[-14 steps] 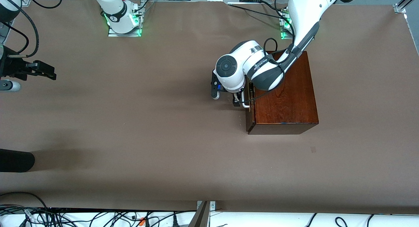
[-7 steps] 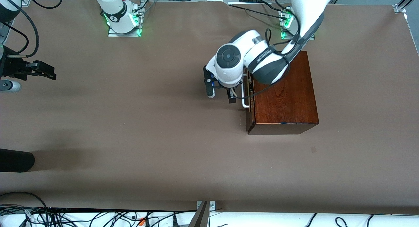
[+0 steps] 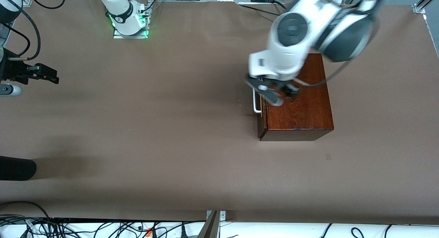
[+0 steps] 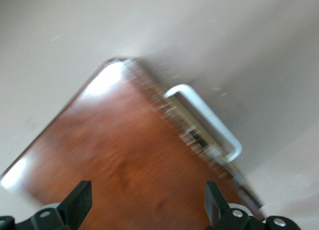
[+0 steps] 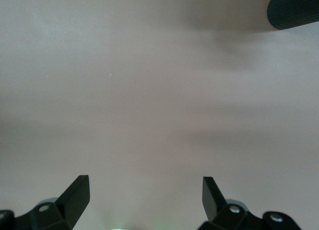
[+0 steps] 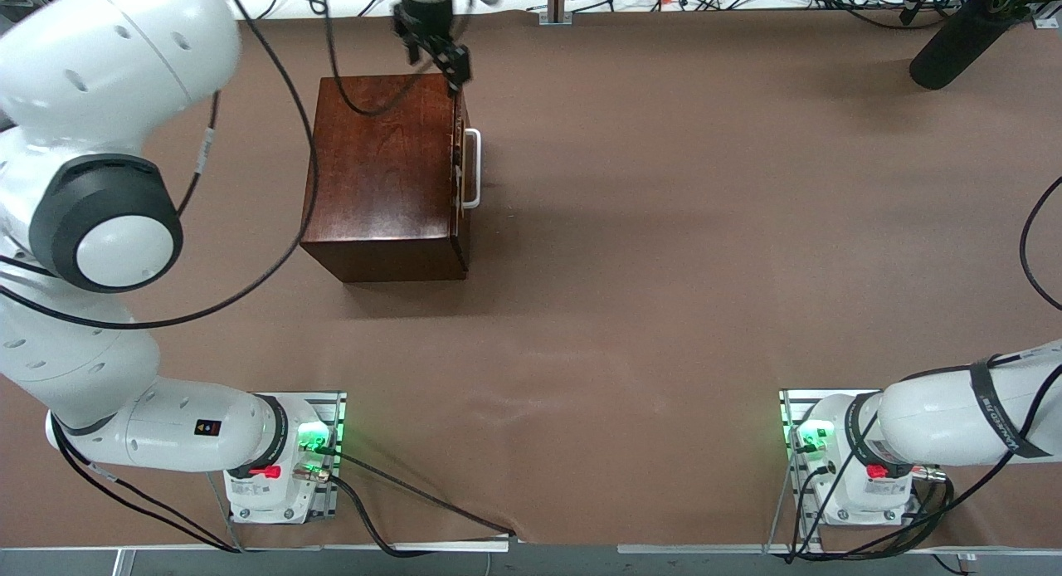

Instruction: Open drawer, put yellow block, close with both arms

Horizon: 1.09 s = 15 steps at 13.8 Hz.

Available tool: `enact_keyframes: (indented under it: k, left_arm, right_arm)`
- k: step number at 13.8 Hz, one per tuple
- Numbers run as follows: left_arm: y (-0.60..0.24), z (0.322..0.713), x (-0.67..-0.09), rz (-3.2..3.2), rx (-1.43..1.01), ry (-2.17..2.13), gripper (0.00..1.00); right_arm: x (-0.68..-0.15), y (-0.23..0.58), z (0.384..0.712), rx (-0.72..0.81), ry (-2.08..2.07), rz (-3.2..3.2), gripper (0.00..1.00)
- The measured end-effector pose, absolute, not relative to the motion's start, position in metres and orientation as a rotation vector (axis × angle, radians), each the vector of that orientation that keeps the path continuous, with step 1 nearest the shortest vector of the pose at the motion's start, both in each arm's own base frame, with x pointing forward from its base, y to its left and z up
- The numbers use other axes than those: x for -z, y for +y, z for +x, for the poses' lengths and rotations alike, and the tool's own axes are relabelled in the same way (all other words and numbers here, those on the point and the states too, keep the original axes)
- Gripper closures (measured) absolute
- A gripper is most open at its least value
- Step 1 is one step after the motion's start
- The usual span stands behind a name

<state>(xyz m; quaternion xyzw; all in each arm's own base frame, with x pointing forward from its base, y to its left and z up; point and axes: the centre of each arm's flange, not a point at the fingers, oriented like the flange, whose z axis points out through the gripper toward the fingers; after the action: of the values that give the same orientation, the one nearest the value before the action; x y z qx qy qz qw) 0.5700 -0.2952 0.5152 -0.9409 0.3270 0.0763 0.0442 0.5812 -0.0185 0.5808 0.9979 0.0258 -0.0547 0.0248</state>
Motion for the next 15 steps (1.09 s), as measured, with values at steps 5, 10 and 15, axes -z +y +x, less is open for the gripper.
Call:
enact_keyframes:
  k: [5,10,15]
  left_arm:
    - [-0.14,0.623,-0.556,-2.98,-0.179,0.566,0.0]
    - [-0.054,0.611,-0.588,-3.093,-0.019,0.238,0.0]
    - [-0.04,0.558,-0.591,-3.087,0.089,-0.038,0.0]
  right_arm:
    - [-0.581,-0.019,0.581,0.169,0.079,3.086,0.0]
    - [-0.583,-0.019,0.581,0.162,0.079,3.087,0.0]
    - [-0.584,-0.019,0.581,0.157,0.079,3.087,0.0]
